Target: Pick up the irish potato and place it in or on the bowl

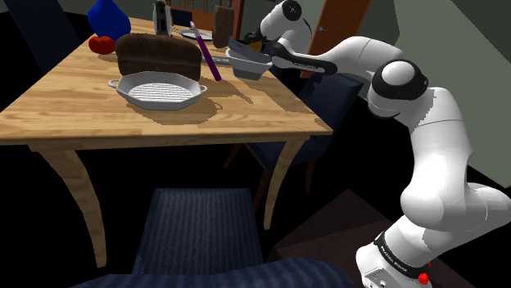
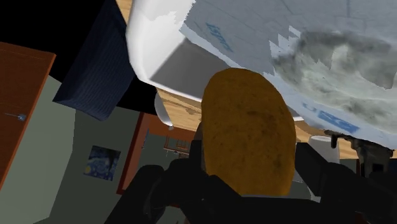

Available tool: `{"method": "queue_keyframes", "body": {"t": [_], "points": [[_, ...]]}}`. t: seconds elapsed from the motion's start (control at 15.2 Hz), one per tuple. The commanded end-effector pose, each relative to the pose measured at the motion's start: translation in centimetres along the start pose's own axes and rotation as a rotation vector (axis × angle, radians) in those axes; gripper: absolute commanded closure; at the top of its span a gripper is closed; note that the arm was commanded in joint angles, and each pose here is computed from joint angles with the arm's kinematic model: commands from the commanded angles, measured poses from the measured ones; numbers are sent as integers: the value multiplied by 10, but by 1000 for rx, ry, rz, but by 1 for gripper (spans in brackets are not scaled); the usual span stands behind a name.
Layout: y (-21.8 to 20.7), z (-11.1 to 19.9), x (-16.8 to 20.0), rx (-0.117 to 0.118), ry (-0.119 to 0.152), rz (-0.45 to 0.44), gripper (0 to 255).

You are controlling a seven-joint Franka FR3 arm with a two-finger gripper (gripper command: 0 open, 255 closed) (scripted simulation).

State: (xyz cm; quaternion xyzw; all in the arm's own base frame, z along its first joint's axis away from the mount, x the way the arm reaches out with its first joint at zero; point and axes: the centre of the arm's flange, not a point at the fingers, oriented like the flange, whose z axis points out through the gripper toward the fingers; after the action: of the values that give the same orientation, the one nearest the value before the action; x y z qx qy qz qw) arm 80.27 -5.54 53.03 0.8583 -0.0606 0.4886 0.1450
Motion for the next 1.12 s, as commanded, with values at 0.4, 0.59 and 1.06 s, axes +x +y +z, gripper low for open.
{"method": "queue_keyframes", "body": {"t": [0.4, 0.59, 1.06], "points": [[-2, 12, -14, 5, -24, -3, 255], [-7, 13, -15, 5, -24, -4, 0], [-2, -38, -13, 5, -24, -3, 0]]}}
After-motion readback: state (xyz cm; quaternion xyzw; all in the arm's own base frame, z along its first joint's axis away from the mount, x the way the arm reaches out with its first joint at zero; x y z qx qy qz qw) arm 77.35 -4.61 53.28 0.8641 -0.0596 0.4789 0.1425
